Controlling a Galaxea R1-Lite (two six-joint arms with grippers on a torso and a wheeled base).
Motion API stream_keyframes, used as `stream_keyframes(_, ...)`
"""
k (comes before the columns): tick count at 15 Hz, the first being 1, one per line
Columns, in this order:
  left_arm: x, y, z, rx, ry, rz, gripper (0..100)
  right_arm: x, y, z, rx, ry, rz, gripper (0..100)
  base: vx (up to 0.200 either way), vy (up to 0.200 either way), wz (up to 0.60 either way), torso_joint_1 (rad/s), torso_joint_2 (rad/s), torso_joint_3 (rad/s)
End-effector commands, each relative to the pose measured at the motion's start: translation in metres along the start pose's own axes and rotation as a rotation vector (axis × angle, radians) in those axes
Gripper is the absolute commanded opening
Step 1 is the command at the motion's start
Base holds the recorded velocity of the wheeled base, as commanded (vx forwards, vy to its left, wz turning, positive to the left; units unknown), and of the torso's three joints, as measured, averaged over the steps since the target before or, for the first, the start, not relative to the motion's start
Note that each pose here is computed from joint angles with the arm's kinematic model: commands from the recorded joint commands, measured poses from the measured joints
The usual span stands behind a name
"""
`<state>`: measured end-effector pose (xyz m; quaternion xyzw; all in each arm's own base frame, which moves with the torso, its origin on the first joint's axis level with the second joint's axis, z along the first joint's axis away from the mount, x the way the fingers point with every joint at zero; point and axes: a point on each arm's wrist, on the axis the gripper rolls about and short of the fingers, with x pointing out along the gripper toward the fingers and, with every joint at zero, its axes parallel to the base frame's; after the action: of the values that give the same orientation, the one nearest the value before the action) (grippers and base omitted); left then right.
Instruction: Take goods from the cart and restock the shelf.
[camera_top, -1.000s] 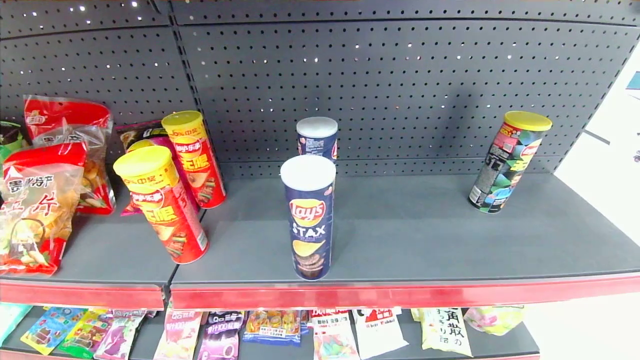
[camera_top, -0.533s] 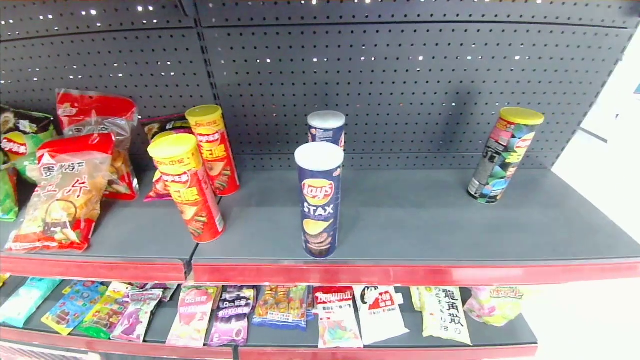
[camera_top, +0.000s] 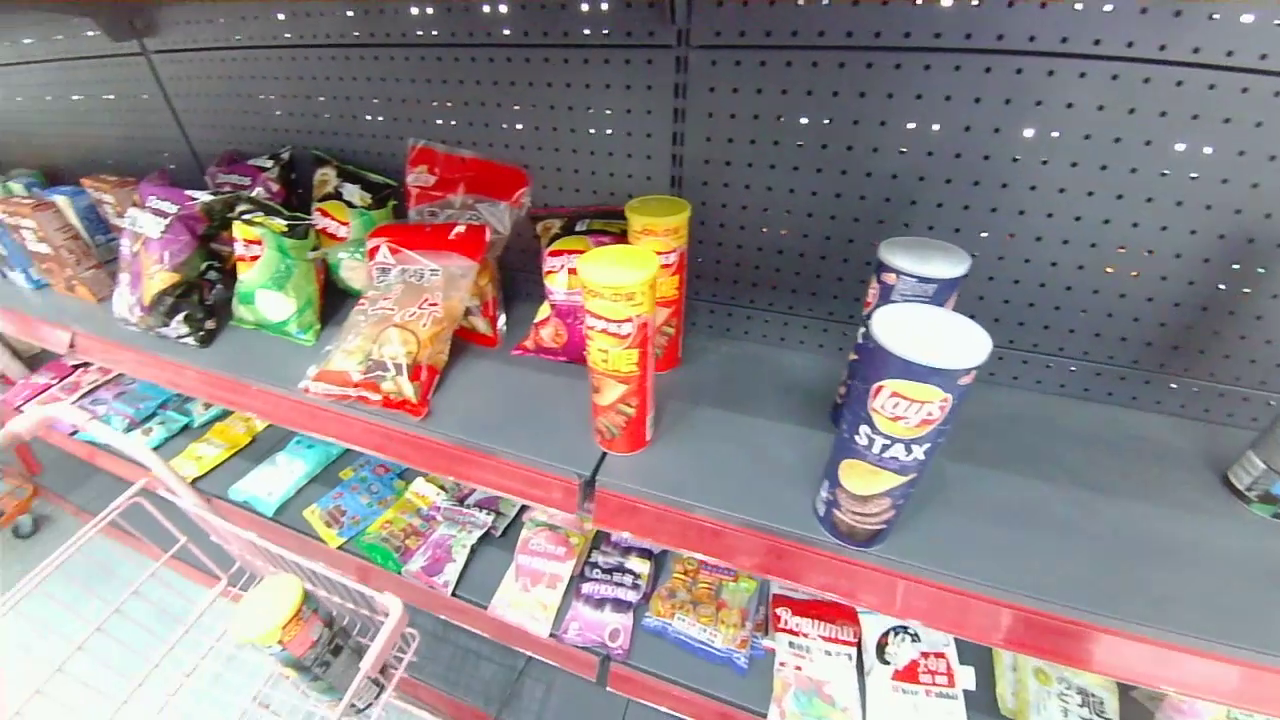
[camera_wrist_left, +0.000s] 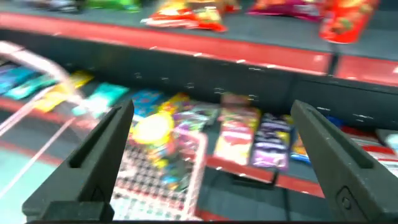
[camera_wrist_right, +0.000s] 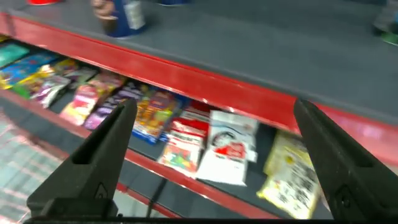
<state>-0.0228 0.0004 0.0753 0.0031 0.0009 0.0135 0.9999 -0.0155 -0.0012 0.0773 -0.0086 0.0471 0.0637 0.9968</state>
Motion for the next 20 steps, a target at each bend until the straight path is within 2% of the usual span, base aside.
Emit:
stream_keyframes(1,0.0,0.0,0.0,0.0,0.0,0.001,100,0.0001,0.0,0.0,-0.001,0.002,0.0,100,0.0,0.0,0.6,-0.002,0.01,0.007)
stream_keyframes(4,0.0,0.0,0.0,0.0,0.0,0.001,100,0.0001,0.0,0.0,-0.001,0.002,0.0,100,0.0,0.0,0.6,0.004,0.0,0.002)
stream_keyframes(11,0.0,0.0,0.0,0.0,0.0,0.001,100,0.0001,0.0,0.0,0.001,0.002,0.0,100,0.0,0.0,0.0,-0.01,0.02,0.013)
stream_keyframes(20,0.0,0.0,0.0,0.0,0.0,0.001,100,0.0001,0.0,0.0,0.001,0.002,0.0,100,0.0,0.0,0.0,-0.137,0.35,0.203)
